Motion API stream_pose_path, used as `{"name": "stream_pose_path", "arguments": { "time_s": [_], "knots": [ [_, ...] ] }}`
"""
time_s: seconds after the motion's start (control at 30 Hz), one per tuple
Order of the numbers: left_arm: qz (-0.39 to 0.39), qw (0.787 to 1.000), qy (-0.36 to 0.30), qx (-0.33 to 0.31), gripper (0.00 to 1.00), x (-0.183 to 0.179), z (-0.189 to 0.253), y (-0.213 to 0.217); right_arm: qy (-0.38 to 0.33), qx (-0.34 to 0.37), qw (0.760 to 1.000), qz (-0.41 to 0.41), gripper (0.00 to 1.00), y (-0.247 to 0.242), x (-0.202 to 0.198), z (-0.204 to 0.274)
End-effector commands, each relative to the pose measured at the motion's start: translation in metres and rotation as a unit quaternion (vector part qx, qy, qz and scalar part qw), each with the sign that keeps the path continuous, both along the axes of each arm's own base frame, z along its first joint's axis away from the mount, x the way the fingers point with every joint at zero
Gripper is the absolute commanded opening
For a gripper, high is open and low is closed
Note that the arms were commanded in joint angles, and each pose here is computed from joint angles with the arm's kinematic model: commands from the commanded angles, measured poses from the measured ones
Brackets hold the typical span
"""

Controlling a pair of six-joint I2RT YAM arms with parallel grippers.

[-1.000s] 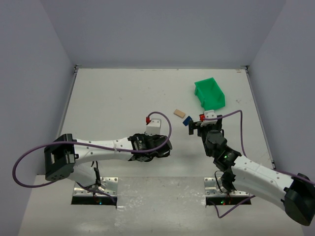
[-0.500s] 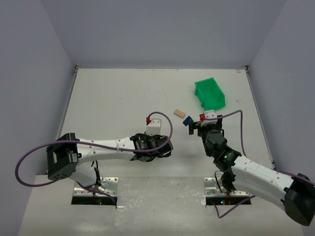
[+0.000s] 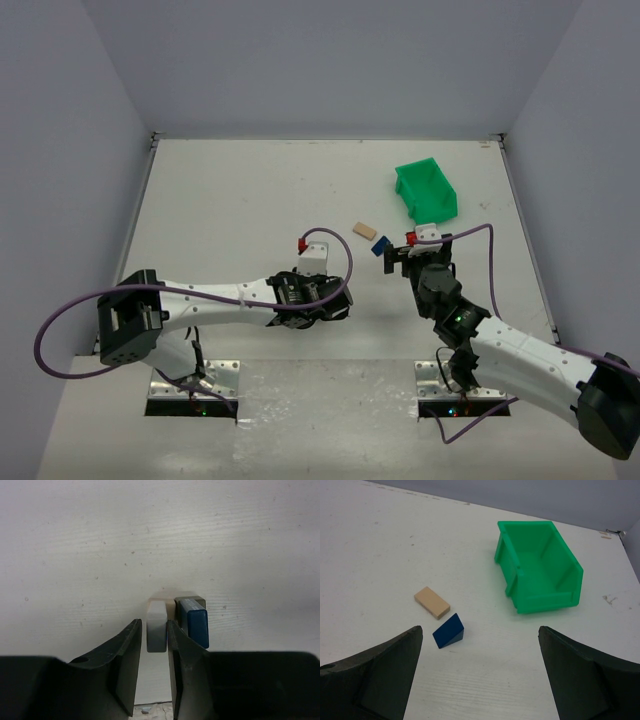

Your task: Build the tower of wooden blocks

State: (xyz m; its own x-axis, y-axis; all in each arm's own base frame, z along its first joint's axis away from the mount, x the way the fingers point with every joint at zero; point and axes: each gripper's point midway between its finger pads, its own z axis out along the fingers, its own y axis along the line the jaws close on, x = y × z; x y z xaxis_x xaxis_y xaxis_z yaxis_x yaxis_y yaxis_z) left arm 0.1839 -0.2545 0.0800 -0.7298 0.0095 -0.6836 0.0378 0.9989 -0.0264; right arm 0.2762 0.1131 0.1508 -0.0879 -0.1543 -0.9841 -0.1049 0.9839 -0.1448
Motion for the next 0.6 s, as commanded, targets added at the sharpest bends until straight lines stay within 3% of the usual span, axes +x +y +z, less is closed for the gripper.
{"name": "stream_pose_path", "arguments": {
  "time_s": [0.0, 0.57],
  "knots": [
    [0.002, 0.999, -0.020, -0.025, 0.26, 0.004, 0.018, -0.011, -0.019, 0.025, 0.999, -0.008, 0.99, 0.000, 0.003, 0.012],
    [0.009, 0.998, -0.052, -0.035, 0.28, 0.005, 0.044, -0.011, -0.019, 0.026, 0.999, -0.001, 0.99, 0.002, 0.005, 0.014]
  ]
}}
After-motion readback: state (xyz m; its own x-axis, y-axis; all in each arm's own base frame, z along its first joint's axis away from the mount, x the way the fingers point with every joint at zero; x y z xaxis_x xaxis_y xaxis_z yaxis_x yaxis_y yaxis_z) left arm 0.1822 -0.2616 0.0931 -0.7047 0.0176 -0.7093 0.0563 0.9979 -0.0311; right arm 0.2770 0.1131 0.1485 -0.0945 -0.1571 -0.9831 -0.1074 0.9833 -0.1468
